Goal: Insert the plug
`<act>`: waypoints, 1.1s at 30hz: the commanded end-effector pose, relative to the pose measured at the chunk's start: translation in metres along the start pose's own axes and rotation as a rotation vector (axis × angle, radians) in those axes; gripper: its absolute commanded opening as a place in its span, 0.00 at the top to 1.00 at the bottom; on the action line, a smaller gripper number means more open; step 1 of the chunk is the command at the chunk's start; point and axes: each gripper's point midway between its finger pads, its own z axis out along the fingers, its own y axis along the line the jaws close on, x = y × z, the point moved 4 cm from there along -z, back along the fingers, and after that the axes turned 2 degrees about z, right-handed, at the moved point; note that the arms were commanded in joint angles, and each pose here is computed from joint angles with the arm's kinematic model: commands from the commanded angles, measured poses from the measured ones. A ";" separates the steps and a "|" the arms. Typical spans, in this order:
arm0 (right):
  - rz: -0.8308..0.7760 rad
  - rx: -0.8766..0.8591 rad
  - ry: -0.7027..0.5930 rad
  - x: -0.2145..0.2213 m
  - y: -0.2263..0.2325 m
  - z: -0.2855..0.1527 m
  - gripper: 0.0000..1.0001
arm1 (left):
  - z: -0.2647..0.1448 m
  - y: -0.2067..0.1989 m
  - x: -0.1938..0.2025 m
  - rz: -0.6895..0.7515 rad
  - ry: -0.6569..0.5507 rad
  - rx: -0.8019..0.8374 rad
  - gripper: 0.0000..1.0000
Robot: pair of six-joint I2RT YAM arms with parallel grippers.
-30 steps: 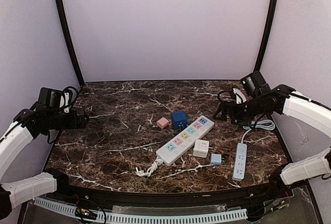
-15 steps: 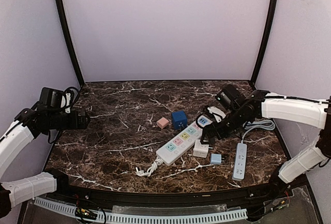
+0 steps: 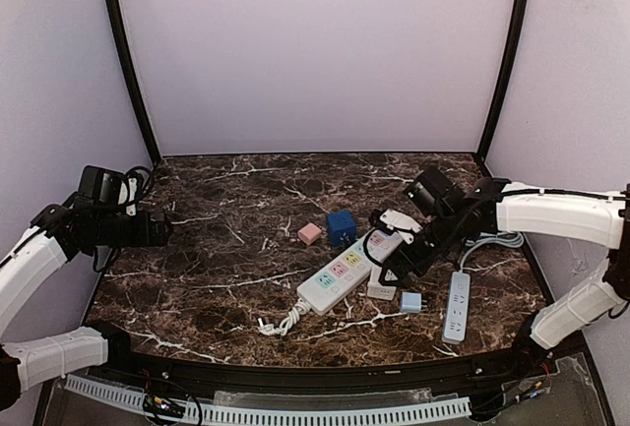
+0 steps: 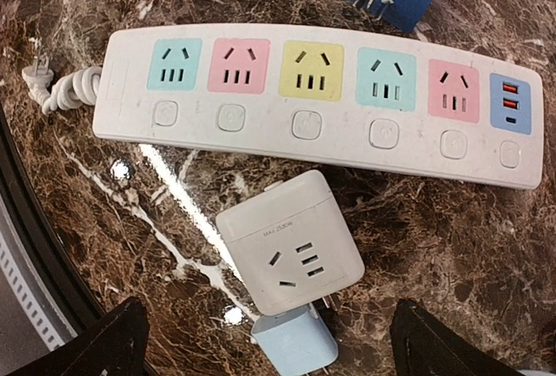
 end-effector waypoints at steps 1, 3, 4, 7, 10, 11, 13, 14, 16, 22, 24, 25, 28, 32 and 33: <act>-0.170 0.039 -0.016 0.003 -0.002 0.002 0.03 | -0.002 -0.003 0.000 0.007 0.012 0.012 0.00; -0.206 0.043 -0.025 0.001 -0.002 0.002 0.02 | -0.002 -0.003 0.000 0.008 0.015 0.014 0.00; -0.222 0.040 -0.028 0.001 -0.002 0.003 0.02 | -0.001 -0.003 0.000 0.009 0.018 0.014 0.00; -0.257 0.040 -0.013 0.002 -0.003 0.008 0.03 | 0.000 -0.004 0.001 0.010 0.025 0.018 0.00; -0.288 0.052 0.003 0.002 -0.005 0.011 0.03 | 0.002 -0.004 0.001 0.010 0.032 0.019 0.00; -0.298 0.054 0.006 0.002 -0.005 0.012 0.03 | 0.002 -0.004 0.001 0.010 0.032 0.019 0.00; -0.317 0.063 0.020 0.003 -0.007 0.013 0.03 | 0.002 -0.004 0.001 0.009 0.034 0.018 0.00; -0.320 0.073 0.032 0.006 -0.009 0.014 0.03 | 0.002 -0.004 0.002 0.009 0.035 0.018 0.00; -0.330 0.086 0.072 0.014 -0.012 0.016 0.03 | 0.002 -0.004 0.001 0.009 0.031 0.015 0.00; -0.349 0.112 0.097 0.017 -0.015 0.009 0.03 | 0.000 -0.003 0.001 0.005 0.024 0.011 0.00; -0.362 0.120 0.128 0.024 -0.017 0.008 0.02 | 0.001 -0.003 0.001 0.005 0.026 0.011 0.00; -0.386 0.117 0.158 0.031 -0.018 0.008 0.02 | 0.001 -0.003 0.001 0.005 0.025 0.012 0.00; -0.420 0.136 0.244 0.052 -0.024 0.010 0.03 | 0.001 -0.003 0.001 0.007 0.029 0.014 0.00; -0.448 0.119 0.241 0.066 -0.022 0.006 0.02 | 0.002 -0.004 0.002 0.007 0.034 0.015 0.00; -0.454 0.103 0.225 0.069 -0.019 0.005 0.02 | 0.002 -0.004 0.002 0.009 0.035 0.017 0.00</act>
